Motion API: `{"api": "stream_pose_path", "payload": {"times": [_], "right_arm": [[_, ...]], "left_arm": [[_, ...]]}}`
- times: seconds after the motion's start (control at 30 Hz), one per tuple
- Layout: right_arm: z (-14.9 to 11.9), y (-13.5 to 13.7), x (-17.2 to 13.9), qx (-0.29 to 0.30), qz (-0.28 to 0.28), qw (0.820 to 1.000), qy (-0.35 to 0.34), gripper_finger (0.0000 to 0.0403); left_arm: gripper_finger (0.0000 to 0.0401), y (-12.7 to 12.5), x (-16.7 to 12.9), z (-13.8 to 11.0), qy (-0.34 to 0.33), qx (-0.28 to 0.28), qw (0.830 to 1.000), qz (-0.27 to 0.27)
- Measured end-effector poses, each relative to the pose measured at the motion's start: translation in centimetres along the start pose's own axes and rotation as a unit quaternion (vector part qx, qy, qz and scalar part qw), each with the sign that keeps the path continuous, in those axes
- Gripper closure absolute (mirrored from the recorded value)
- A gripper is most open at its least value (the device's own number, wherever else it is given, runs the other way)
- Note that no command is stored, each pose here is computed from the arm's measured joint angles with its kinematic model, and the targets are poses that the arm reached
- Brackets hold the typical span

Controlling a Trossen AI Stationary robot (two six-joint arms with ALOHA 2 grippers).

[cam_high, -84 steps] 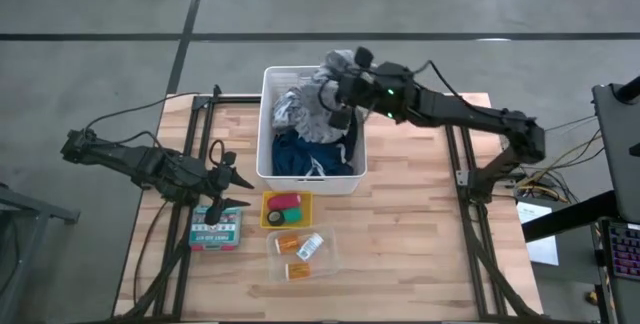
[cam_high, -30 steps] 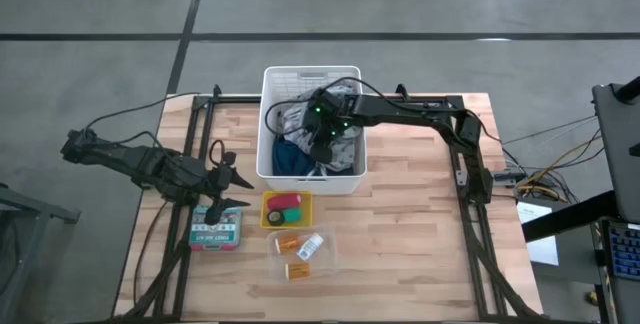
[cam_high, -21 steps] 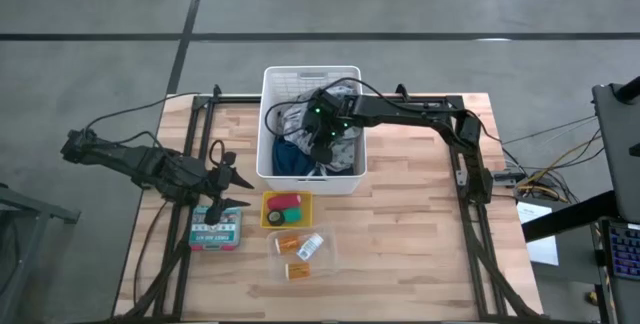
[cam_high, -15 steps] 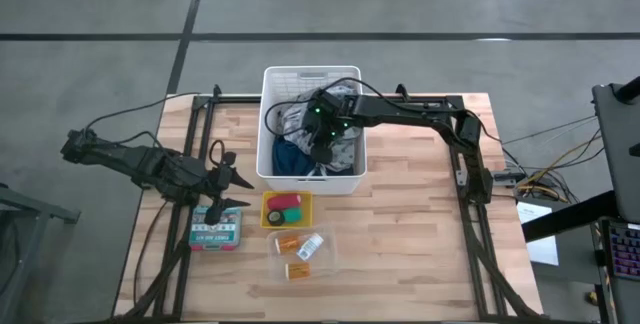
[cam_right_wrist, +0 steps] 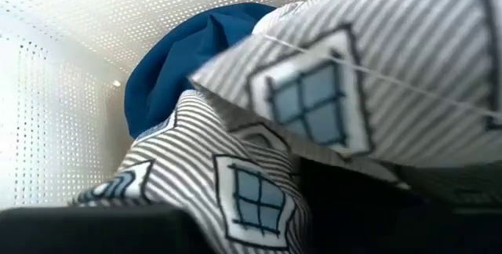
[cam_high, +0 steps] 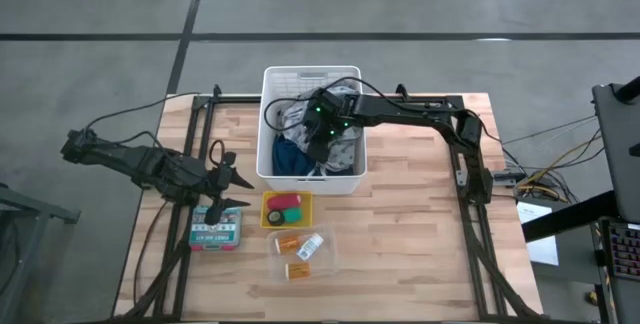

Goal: Pick & Place Medicine items
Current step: Put the gray lapover patient gown into the white laundry bin

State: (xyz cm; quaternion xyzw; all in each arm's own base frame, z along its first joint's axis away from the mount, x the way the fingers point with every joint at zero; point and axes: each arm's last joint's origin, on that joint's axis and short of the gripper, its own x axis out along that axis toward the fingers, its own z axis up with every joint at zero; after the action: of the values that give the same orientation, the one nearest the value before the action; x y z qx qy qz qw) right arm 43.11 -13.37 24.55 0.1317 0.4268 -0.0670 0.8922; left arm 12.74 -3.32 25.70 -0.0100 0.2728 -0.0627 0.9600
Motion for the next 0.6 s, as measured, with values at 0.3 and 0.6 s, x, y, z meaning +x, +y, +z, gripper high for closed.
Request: {"api": "stream_pose_path", "payload": {"times": [0.3, 0.6], "right_arm": [[-0.04, 0.08, 0.0, -0.002, 0.012, 1.0, 0.003, 0.0149], [-0.07, 0.15, 0.01, -0.037, 0.012, 0.999, 0.003, 0.0079]], "left_arm": [[0.0175, 0.0, 0.0, 0.0, 0.0, 0.0, 1.0, 0.0], [0.0175, 0.0, 0.0, 0.0, 0.0, 0.0, 1.0, 0.0]]}}
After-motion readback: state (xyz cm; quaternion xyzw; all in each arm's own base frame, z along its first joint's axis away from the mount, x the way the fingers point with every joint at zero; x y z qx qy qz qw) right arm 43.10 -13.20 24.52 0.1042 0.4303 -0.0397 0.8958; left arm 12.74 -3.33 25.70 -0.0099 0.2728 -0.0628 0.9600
